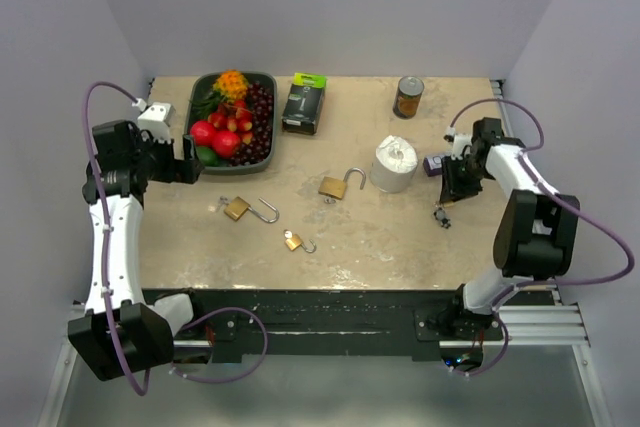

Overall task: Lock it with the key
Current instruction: Pick up the lock from the center of the board.

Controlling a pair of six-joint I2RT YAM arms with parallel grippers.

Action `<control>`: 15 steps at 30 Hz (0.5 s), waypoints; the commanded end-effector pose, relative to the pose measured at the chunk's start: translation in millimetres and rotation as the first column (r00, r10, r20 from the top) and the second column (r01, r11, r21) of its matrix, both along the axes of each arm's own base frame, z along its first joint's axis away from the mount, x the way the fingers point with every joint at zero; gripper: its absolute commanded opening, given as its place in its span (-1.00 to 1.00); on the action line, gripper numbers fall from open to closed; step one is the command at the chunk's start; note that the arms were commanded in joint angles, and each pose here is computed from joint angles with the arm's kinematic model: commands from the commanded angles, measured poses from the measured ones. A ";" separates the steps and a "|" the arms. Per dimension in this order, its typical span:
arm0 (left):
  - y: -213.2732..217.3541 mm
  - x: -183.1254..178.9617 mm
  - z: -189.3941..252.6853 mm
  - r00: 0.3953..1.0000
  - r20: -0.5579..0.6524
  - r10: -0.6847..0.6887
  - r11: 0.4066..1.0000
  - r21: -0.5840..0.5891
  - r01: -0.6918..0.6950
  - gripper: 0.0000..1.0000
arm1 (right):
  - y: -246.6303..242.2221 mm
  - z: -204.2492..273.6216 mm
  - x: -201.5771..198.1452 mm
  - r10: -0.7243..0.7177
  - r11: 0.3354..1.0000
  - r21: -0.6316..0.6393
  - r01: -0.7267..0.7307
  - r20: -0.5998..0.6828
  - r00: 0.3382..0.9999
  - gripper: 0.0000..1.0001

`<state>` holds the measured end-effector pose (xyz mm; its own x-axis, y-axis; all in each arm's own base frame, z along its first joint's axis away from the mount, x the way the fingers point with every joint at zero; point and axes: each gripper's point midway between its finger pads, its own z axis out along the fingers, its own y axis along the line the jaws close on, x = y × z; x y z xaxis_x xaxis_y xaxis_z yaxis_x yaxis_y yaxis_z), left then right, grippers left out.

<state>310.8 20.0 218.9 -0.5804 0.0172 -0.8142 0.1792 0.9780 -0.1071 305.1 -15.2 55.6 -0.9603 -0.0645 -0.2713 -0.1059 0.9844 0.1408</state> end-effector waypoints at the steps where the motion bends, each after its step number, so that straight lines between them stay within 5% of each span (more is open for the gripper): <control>1: -31.6 -5.7 31.0 0.965 0.100 -0.244 0.970 0.011 0.244 0.98 | 22.4 65.2 1.1 0.234 0.966 0.066 -0.248 0.172 0.957 -1.00; 8: -63.7 -29.0 49.7 0.847 0.205 -0.490 0.871 0.079 0.485 0.98 | 71.8 118.7 -29.1 0.495 0.805 0.180 -0.565 0.321 0.807 -1.00; 15: -100.5 -56.6 77.3 0.664 0.376 -0.647 0.745 0.126 0.655 0.98 | 147.3 170.8 -66.6 0.690 0.498 0.148 -0.854 0.529 0.494 -1.00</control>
